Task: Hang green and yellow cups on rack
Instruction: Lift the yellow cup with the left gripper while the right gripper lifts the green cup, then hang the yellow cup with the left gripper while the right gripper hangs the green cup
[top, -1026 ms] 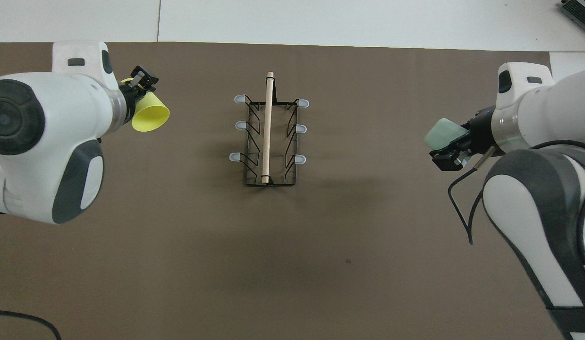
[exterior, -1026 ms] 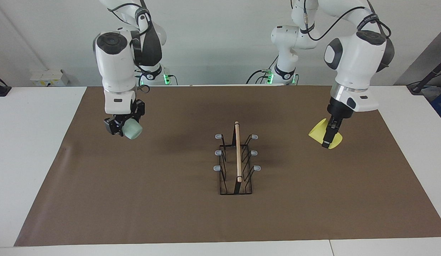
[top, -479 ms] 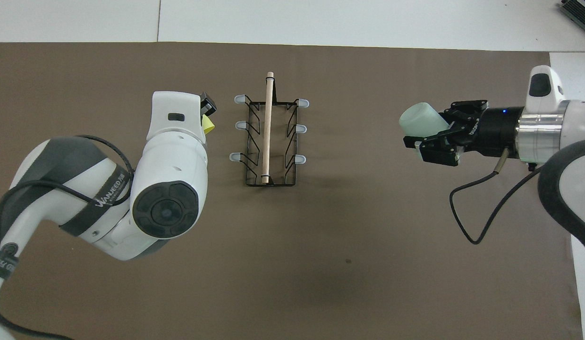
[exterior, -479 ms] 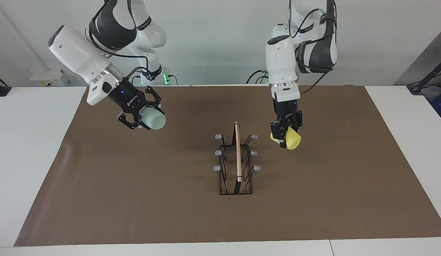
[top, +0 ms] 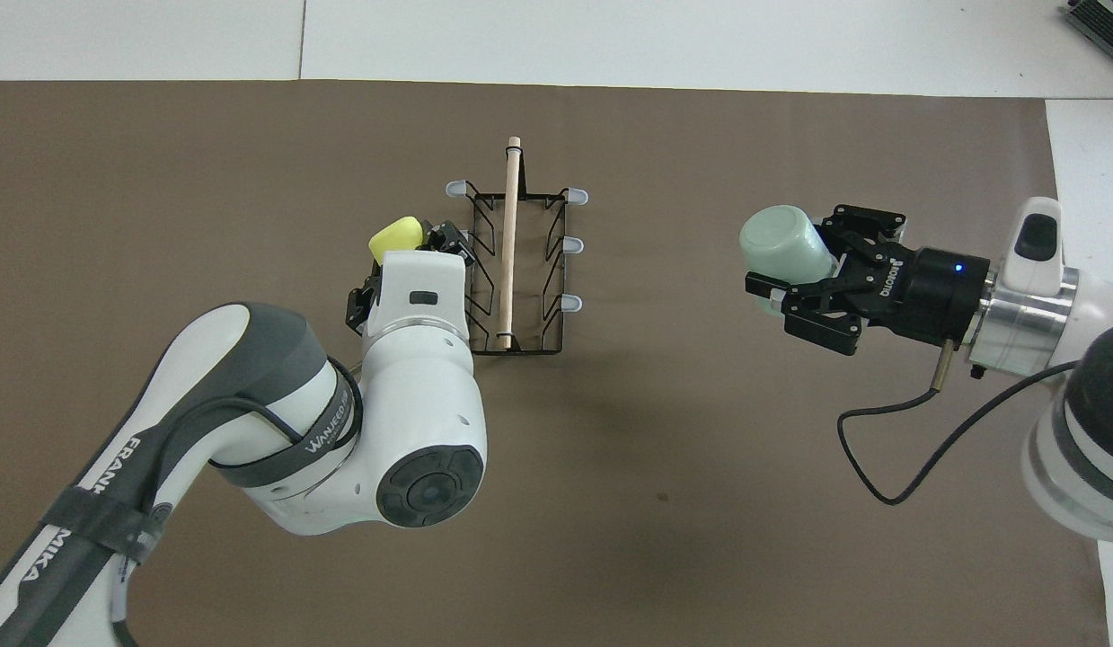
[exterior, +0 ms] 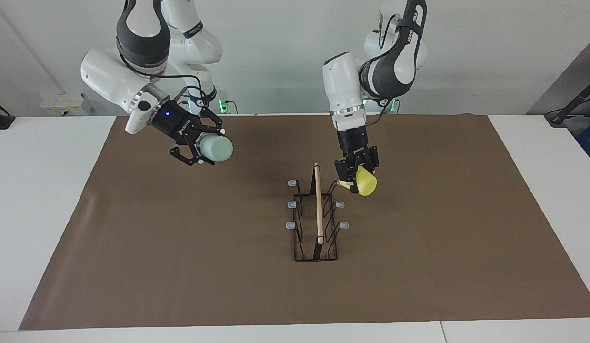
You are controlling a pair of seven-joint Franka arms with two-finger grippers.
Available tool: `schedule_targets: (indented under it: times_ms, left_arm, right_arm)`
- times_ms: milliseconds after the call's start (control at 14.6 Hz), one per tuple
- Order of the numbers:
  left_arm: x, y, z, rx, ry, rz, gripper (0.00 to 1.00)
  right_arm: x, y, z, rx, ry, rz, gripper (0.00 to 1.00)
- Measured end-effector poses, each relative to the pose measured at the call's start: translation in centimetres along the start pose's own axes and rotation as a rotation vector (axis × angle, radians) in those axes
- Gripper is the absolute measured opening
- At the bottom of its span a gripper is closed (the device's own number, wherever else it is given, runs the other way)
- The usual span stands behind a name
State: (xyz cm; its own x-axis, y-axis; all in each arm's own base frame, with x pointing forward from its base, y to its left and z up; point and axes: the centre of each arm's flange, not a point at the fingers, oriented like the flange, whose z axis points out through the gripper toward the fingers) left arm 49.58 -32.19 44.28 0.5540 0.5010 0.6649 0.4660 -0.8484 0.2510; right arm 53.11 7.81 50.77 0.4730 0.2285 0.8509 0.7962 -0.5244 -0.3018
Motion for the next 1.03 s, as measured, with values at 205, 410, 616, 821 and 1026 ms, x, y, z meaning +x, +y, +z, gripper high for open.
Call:
schedule_targets:
  times_ms: [205,410,616,821,1026]
  left_arm:
    - [-0.9,-0.2,0.0,-0.004,0.05,0.001,0.68]
    - [-2.4,-0.5,-0.1,0.007,0.092,-0.014,0.68]
    - [-3.1,-0.4,-0.3,0.006,0.13,-0.02,0.68]
    - [-4.2,-0.5,0.0,0.01,0.192,-0.02,0.68]
    - [-5.2,-0.6,0.9,0.017,0.202,-0.009,0.68]
  right_arm:
    - [-2.5,-1.0,1.9,0.029,0.078,-0.026,0.7]
    - [-5.6,-2.3,4.5,0.042,0.169,-0.057,0.7]
    - [-8.3,-3.1,7.4,0.04,0.253,-0.058,0.7]
    - [-9.3,-4.7,10.5,0.022,0.325,-0.022,0.7]
    - [-10.3,-6.4,13.5,0.035,0.349,0.004,0.7]
